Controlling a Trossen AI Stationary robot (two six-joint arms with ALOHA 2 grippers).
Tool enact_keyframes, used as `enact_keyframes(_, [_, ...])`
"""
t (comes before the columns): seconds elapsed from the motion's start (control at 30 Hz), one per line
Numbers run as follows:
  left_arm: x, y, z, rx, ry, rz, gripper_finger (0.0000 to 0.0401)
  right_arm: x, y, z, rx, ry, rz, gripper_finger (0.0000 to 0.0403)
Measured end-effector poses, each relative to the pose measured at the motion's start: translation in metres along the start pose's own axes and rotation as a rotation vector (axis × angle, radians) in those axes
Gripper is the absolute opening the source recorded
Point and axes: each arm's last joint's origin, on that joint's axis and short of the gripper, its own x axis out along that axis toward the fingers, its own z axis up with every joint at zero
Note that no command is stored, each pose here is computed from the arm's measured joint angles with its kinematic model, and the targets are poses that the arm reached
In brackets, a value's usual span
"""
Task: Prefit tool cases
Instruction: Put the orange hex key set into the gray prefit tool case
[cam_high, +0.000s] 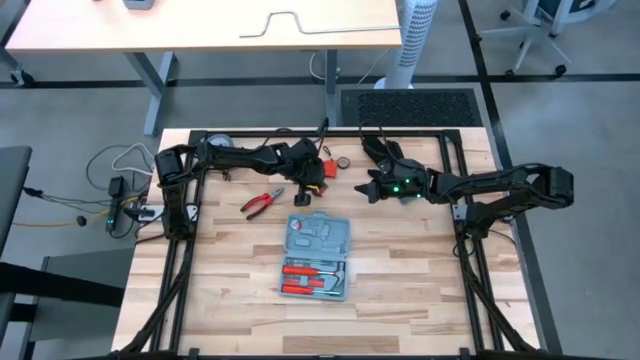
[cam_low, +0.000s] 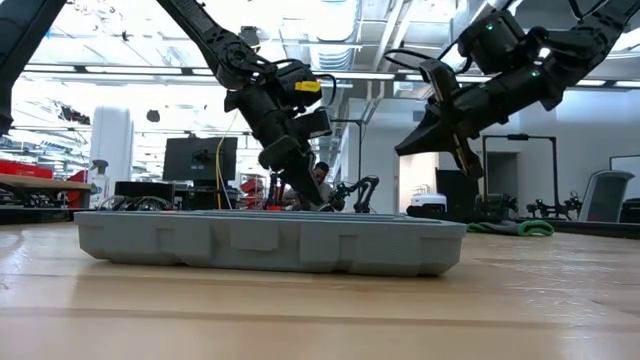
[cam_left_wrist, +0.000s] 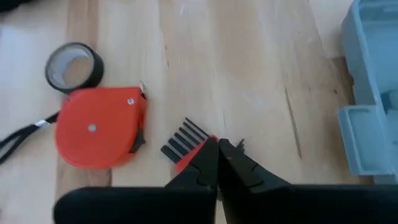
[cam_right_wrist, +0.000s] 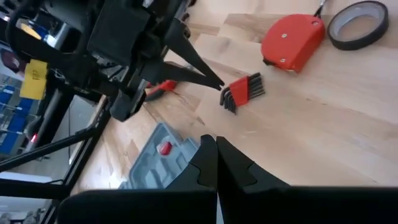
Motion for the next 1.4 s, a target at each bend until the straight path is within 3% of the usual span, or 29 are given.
enact_keyframes(0.4, [0.005,0.002,0.002,0.002,-0.02,0.042,0.0,0.001,0.008,-0.001,0.005,-0.023,-0.008,0.0])
enact_keyframes(0.77, [0.03,0.002,-0.011,-0.082,0.138,0.046,0.0,0.001,0.005,0.001,0.009,-0.021,-0.033,0.0])
enact_keyframes(1.0, [0.017,-0.001,-0.027,-0.177,0.342,0.053,0.0,0.001,0.004,-0.001,-0.005,-0.007,-0.043,0.0])
enact_keyframes(1.2, [-0.005,-0.004,-0.031,-0.279,0.439,0.051,0.0,0.001,0.004,-0.001,-0.018,-0.004,-0.046,0.0])
enact_keyframes(1.4, [-0.019,-0.007,-0.028,-0.345,0.436,0.05,0.0,0.001,0.006,-0.003,-0.04,0.003,-0.04,0.0])
